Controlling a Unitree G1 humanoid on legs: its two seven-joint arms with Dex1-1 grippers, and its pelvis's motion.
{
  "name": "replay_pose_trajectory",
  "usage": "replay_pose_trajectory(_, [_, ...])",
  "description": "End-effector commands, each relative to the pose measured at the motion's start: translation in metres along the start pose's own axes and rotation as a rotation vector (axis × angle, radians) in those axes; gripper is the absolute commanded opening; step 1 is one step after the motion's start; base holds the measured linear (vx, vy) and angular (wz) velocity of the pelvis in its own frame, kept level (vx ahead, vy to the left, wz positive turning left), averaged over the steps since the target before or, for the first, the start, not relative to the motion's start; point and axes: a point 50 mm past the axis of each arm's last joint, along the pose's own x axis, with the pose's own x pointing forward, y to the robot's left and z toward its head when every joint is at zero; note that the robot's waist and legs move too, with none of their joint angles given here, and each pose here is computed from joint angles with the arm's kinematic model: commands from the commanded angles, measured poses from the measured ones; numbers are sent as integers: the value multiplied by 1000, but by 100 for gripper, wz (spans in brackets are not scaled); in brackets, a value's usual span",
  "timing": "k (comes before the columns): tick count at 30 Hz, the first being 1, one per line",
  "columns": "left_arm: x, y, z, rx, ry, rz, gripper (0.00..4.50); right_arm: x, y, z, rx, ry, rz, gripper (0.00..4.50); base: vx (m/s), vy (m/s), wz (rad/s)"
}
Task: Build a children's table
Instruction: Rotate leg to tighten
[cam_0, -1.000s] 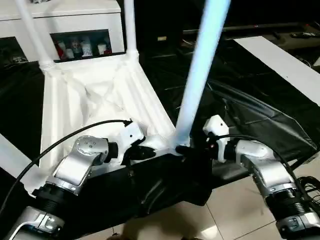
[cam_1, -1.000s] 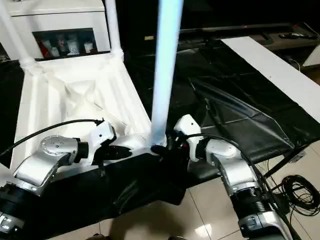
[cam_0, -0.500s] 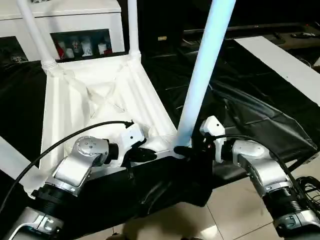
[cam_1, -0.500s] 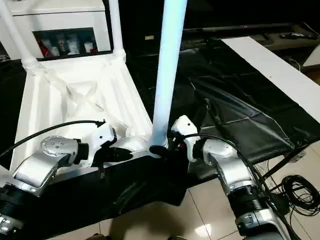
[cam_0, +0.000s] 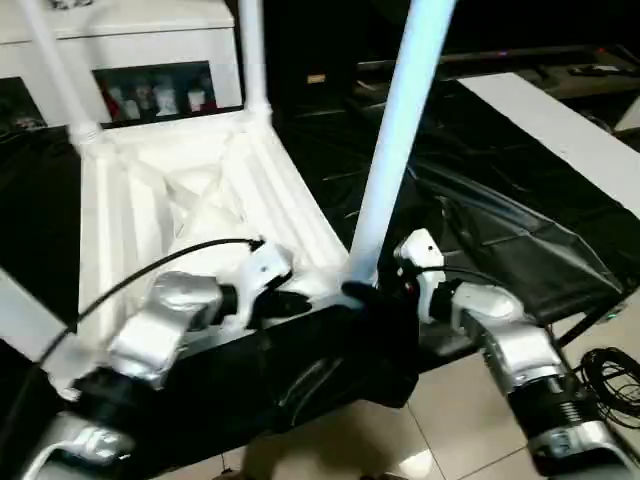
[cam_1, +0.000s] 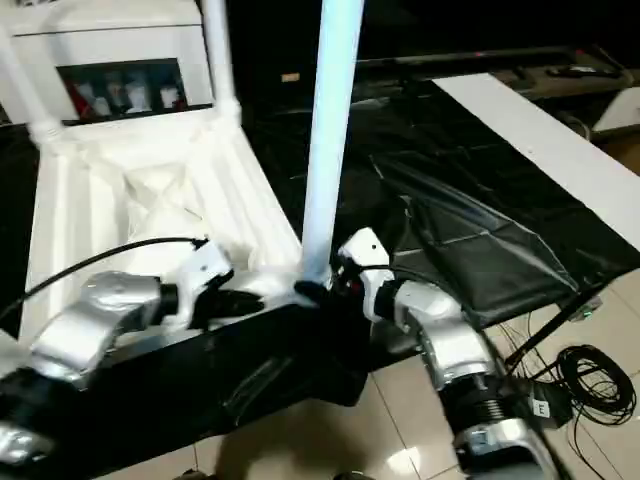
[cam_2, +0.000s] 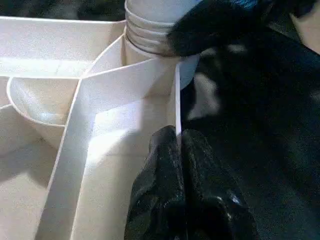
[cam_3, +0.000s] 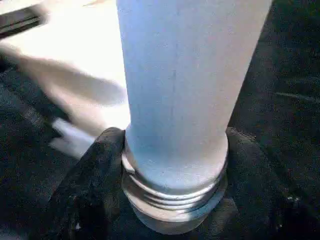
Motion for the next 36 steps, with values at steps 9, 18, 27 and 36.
replay_pose_trajectory(9, [47, 6, 24, -78, -66, 281, 0, 40, 10, -6, 133, 22, -446, 264, 0, 0, 0])
replay_pose_trajectory(18, [46, -4, 26, -9, -90, 203, 0, 48, 19, 12, 93, -98, -333, 319, 0, 0, 0])
replay_pose_trajectory(27, [19, -2, 12, 61, -52, 92, 0, 11, -1, 21, -64, -61, -83, 376, 0, 0, 0])
replay_pose_trajectory(36, [-9, -7, -3, 83, 21, -115, 0, -29, -1, 5, -184, 100, 220, 376, 0, 0, 0])
